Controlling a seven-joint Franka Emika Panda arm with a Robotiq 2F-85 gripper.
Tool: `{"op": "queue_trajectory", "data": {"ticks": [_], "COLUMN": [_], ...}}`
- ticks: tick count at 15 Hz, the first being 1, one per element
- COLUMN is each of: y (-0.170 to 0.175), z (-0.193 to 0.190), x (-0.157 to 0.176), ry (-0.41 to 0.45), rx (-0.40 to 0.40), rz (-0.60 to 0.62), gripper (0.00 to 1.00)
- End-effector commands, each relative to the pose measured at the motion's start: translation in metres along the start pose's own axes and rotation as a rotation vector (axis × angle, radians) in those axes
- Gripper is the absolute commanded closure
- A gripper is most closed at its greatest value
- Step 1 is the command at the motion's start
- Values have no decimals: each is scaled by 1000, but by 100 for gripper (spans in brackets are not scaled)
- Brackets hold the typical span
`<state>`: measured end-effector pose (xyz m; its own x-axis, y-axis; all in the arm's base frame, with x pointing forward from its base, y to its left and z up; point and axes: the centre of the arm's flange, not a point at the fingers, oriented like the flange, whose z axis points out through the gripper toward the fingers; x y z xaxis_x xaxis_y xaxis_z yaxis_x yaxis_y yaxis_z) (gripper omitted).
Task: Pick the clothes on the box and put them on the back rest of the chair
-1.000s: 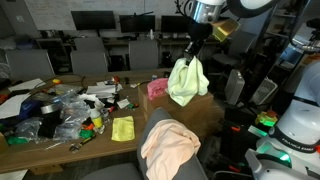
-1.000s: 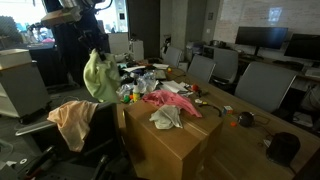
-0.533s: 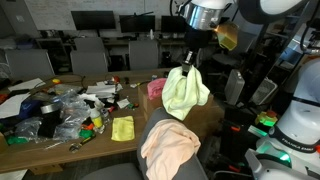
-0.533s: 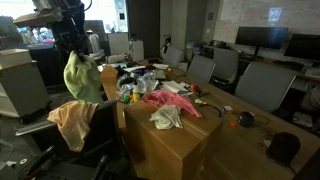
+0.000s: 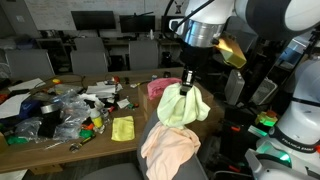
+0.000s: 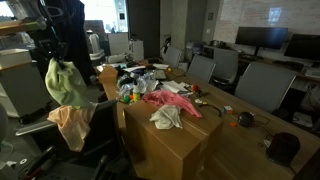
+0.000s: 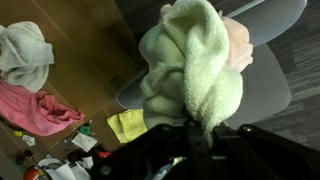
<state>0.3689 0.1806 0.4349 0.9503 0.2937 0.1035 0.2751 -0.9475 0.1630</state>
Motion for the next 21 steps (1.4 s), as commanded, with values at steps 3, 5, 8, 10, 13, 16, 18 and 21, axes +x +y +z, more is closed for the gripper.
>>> {"op": "queue_trajectory", "data": {"ticks": [3, 5, 8, 10, 13, 16, 18, 21], "y": [-25, -30, -37, -41, -42, -43, -42, -46], "z": [8, 17, 32, 42, 59, 79, 93, 114], "x": [19, 22, 27, 29, 35, 39, 41, 40], "ry": [-15, -30, -59, -80, -121, -173, -206, -261], "rx": [70, 72, 62, 56, 50, 48, 42, 40], "rz": [-26, -28, -33, -33, -27, -18, -8, -5], "gripper": [99, 99, 99, 99, 99, 99, 99, 99]}}
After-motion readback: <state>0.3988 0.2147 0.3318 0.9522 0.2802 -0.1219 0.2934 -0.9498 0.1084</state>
